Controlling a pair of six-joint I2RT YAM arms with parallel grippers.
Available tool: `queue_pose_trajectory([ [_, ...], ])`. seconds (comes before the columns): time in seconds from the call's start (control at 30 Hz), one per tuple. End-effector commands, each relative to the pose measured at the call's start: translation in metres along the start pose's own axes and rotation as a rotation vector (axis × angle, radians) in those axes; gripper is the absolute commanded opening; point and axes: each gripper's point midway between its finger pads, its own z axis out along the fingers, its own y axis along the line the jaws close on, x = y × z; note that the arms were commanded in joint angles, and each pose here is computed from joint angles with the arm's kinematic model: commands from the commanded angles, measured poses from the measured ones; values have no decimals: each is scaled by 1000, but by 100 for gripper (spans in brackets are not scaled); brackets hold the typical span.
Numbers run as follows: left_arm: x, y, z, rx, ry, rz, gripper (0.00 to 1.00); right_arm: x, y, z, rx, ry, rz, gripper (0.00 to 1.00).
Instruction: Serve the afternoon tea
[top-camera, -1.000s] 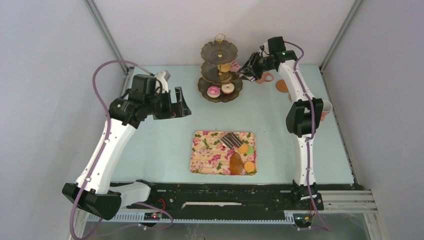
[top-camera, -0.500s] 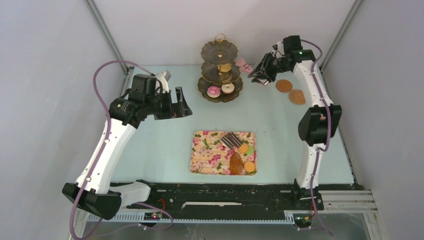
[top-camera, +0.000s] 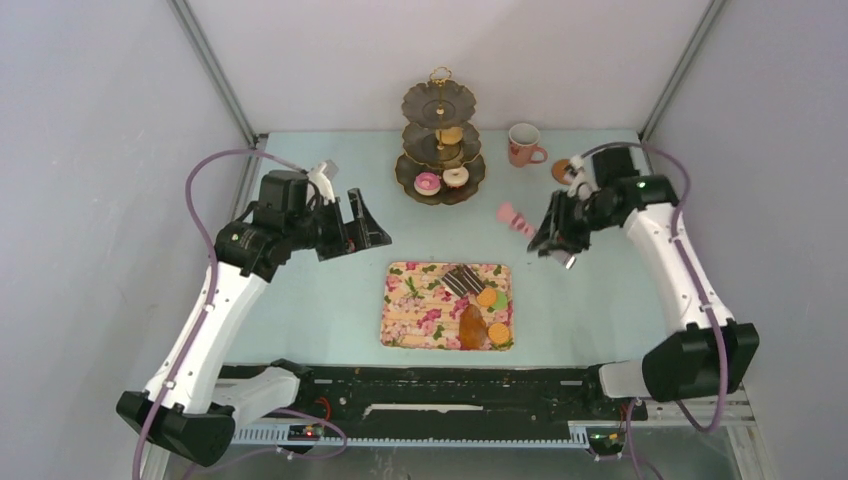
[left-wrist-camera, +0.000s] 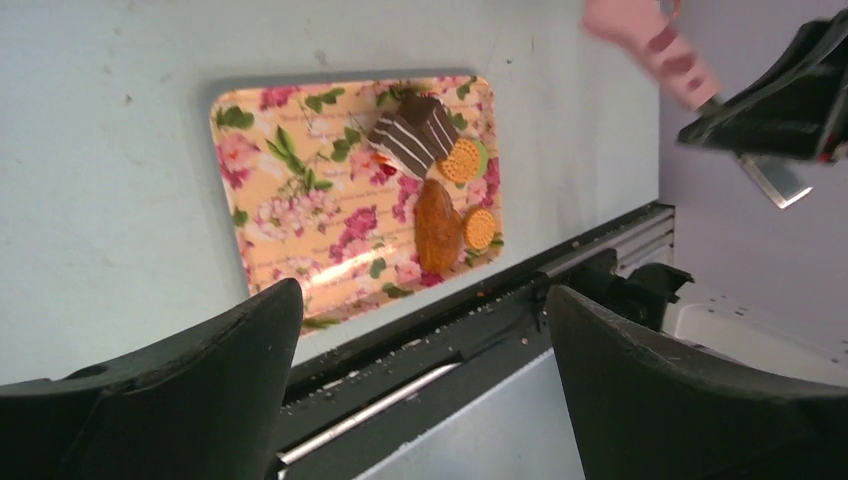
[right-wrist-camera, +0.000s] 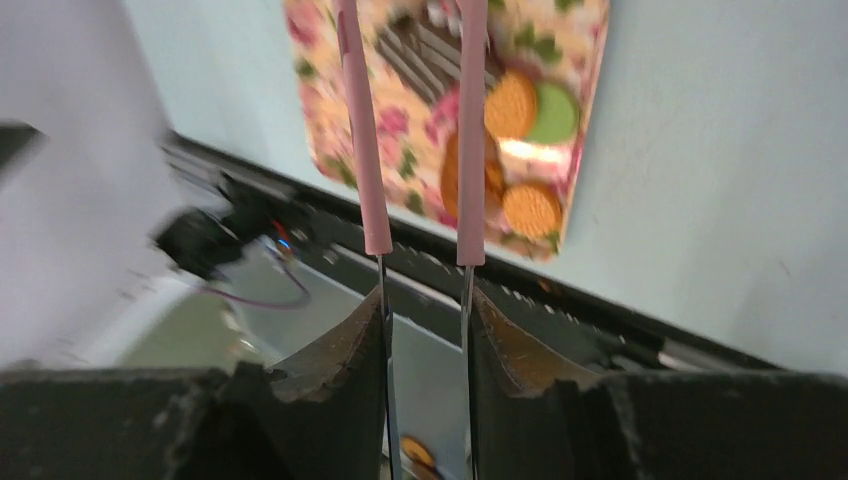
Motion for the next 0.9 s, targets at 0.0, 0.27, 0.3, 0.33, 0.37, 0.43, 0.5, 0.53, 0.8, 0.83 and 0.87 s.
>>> queue_pose_trajectory([
  [0.0, 10, -26, -12, 124, -10, -71, 98, 57, -16, 17, 217, 92, -254, 33],
  [0.27, 33, -27, -29, 117, -36, -95, 98, 79, 12, 49, 244, 120, -468, 34],
  [0.3, 35, -27, -30, 118, -38, -97, 98, 81, 12, 52, 252, 127, -487, 34],
  [0.33, 36, -28, -31, 119, -40, -96, 98, 84, 12, 54, 263, 137, -509, 34],
  [0.37, 36, -29, -33, 119, -43, -93, 98, 87, 9, 56, 278, 153, -531, 34],
  [0.43, 36, -28, -35, 110, -48, -88, 98, 91, 2, 58, 322, 180, -574, 35],
  [0.5, 35, -26, -36, 99, -52, -81, 98, 93, -4, 61, 360, 199, -614, 36],
  [0.53, 34, -25, -36, 91, -53, -77, 98, 92, -6, 61, 371, 204, -637, 36],
  [0.8, 25, -28, -32, 83, -50, -49, 98, 88, -11, 69, 389, 222, -688, 40],
  [0.83, 24, -28, -30, 80, -47, -47, 98, 88, -10, 70, 387, 222, -692, 41],
  [0.87, 23, -28, -30, 78, -47, -43, 98, 87, -10, 71, 382, 223, -696, 42],
])
